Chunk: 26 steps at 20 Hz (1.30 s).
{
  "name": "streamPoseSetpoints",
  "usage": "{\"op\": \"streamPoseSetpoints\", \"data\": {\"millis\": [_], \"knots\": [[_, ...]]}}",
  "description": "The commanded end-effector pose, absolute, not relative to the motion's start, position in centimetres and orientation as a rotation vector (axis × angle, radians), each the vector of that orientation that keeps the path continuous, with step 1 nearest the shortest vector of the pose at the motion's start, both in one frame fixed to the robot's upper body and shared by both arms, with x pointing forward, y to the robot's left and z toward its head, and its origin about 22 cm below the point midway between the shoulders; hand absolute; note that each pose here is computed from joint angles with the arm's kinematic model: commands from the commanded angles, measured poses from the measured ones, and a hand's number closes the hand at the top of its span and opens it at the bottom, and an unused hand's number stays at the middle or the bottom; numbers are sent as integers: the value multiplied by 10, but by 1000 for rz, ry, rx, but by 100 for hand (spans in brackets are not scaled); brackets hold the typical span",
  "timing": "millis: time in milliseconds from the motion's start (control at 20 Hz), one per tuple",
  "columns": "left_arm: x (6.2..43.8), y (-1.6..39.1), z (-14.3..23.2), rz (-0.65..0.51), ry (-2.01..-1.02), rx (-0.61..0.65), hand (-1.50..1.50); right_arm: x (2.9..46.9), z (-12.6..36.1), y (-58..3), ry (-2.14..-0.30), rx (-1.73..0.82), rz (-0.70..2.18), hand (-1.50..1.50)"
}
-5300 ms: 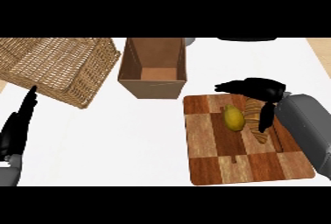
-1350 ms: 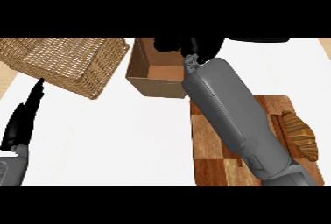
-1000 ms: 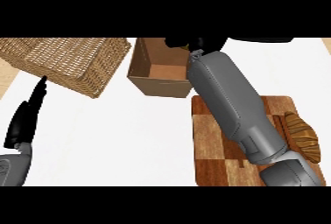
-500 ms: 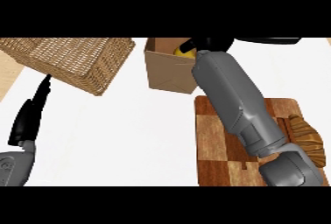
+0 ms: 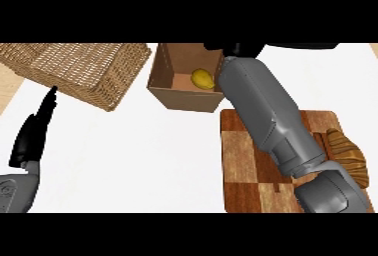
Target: Pick the lemon from the cutting board and place it in the cardboard box
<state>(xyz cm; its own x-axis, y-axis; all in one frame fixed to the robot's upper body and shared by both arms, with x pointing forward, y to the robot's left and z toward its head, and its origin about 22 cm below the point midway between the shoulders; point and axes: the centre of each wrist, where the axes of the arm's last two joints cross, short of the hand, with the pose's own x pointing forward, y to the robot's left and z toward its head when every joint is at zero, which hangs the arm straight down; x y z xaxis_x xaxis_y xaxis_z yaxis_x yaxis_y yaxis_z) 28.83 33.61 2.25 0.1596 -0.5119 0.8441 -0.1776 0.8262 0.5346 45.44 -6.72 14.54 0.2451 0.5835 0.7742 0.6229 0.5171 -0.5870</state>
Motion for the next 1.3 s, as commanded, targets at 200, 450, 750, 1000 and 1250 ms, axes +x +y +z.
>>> {"op": "streamPoseSetpoints", "data": {"millis": [200, 450, 750, 1000, 1250], "knots": [[285, 342, 22, -241, -1386, 624, 0, 450, 146, -71, -1550, -1074, -310, -150], [271, 361, 19, -197, -1355, 671, 0, 435, 132, -84, -1556, -1036, -353, -150], [250, 372, 9, -161, -1312, 701, 0, 397, 98, -111, -1521, -1042, -335, -150], [232, 392, 5, -156, -1323, 698, 0, 356, 99, -124, -1522, -1044, -303, -150], [243, 378, 21, -166, -1325, 690, 0, 294, 90, -142, -1481, -1001, -211, -150]]}}
